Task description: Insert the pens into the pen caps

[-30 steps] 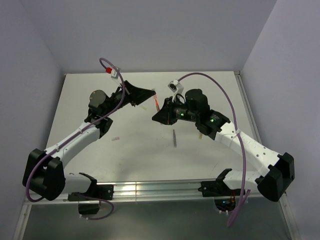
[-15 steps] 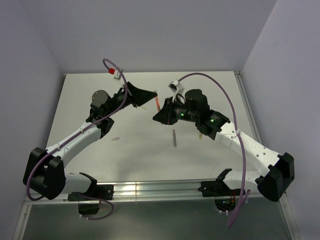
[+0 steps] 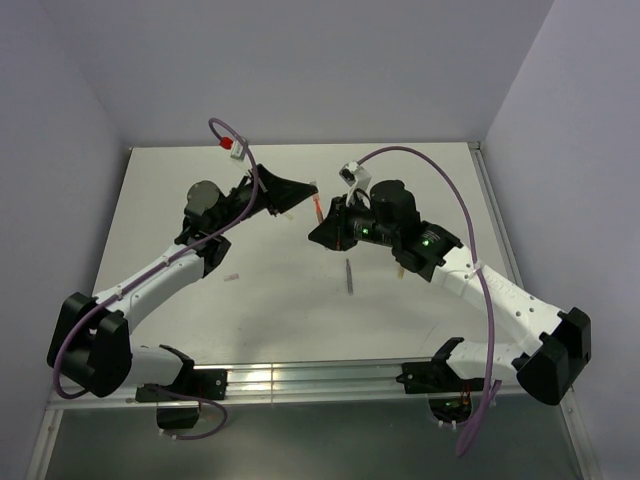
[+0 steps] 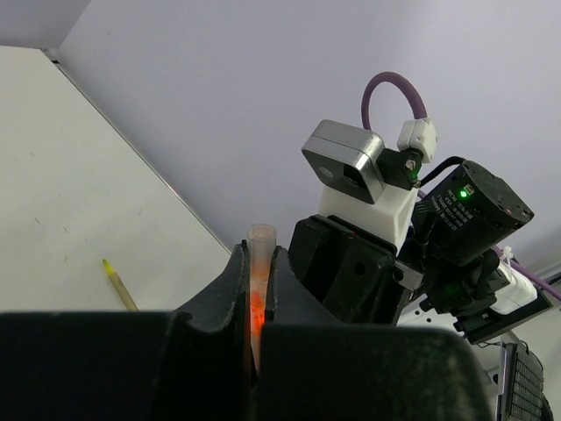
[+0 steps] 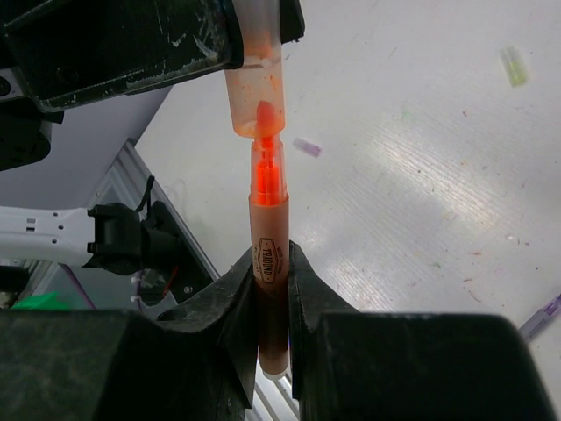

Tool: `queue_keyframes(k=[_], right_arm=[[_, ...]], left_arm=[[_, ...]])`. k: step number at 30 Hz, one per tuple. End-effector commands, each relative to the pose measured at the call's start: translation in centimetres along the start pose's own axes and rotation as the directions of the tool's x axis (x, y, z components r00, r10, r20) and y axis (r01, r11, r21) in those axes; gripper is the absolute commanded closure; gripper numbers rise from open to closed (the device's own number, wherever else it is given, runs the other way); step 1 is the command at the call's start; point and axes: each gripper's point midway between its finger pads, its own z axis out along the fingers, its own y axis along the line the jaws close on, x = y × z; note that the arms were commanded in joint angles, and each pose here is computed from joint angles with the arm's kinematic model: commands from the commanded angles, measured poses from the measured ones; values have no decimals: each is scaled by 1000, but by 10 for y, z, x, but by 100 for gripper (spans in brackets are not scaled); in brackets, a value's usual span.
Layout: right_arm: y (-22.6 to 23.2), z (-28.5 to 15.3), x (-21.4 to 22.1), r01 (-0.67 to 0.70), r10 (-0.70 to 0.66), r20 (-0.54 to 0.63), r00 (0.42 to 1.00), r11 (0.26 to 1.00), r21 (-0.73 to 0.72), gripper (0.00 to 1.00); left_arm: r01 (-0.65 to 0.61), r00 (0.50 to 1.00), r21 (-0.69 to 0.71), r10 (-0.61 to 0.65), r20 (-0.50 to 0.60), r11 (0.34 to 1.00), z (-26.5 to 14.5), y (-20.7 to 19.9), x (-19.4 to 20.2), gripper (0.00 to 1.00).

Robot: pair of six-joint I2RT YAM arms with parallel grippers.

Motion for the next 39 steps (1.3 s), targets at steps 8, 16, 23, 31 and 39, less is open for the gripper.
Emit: queue_keyframes(k=[8,16,23,31,39], right_arm=[[11,-15,-43,59,-61,156,986,998,22,100],[8,-19,-47,60,-67,177,982,997,44,100],[7,-24,-50,61,-71,191,979,996,58,100],[4,-23,-49,60,-72,192,979,996,71,100],[2,-27,-53,58,-75,224,972,995,78,100]], left_arm=[[3,999,46,0,-55,999,8,-14,21,100],[-27,998,24,28,-58,999,9,-14,22,100],[-25,997,16,26,-68,1000,11,-12,26,100],[-15,997,36,18,-81,999,12,-15,29,100],[-3,996,63,9,-94,998,13,-24,38,100]])
